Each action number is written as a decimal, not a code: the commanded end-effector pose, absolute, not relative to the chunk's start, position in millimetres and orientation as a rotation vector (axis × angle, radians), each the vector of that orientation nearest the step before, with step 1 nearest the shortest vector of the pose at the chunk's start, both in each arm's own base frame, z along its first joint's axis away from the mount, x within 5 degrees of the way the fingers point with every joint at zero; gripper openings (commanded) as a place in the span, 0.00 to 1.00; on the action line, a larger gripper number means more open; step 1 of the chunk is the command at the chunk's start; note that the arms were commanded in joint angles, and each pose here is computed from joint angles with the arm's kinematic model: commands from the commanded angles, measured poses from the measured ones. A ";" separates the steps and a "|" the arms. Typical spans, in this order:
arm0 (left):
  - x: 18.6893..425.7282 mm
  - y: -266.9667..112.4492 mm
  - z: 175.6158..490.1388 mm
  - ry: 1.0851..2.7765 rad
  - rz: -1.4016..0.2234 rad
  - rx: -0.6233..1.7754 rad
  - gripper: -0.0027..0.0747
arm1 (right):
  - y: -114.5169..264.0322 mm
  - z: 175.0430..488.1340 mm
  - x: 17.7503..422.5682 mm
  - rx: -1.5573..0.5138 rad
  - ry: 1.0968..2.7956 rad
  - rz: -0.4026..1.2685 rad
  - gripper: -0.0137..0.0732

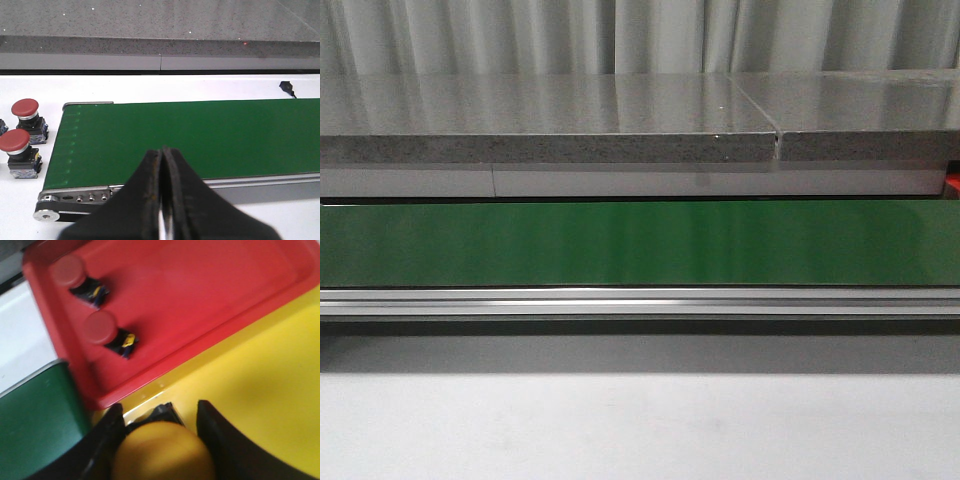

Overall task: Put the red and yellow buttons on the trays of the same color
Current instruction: 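Carry the yellow button into the yellow tray and open the right gripper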

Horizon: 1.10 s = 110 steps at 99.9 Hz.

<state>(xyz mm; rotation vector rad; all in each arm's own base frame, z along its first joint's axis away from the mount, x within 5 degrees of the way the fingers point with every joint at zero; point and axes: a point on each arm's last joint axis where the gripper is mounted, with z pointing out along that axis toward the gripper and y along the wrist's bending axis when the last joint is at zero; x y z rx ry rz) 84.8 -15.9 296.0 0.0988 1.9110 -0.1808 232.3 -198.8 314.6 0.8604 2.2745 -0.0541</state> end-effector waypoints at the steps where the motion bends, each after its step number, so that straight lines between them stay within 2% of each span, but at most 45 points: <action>1: 86.7 -16.4 311.9 1.817 -0.198 0.085 0.01 | -210.6 332.6 223.3 0.903 2.118 -0.141 0.31; 12: 86.7 -16.4 311.9 1.817 -0.198 0.085 0.01 | -219.2 321.3 220.3 0.947 2.095 -0.165 0.31; 60: 86.7 -16.4 311.9 1.817 -0.198 0.085 0.01 | -249.7 238.1 246.1 1.076 2.252 -0.084 0.31; 110: 86.7 -16.4 311.9 1.817 -0.198 0.085 0.01 | -257.8 209.2 253.6 1.130 2.280 -0.046 0.32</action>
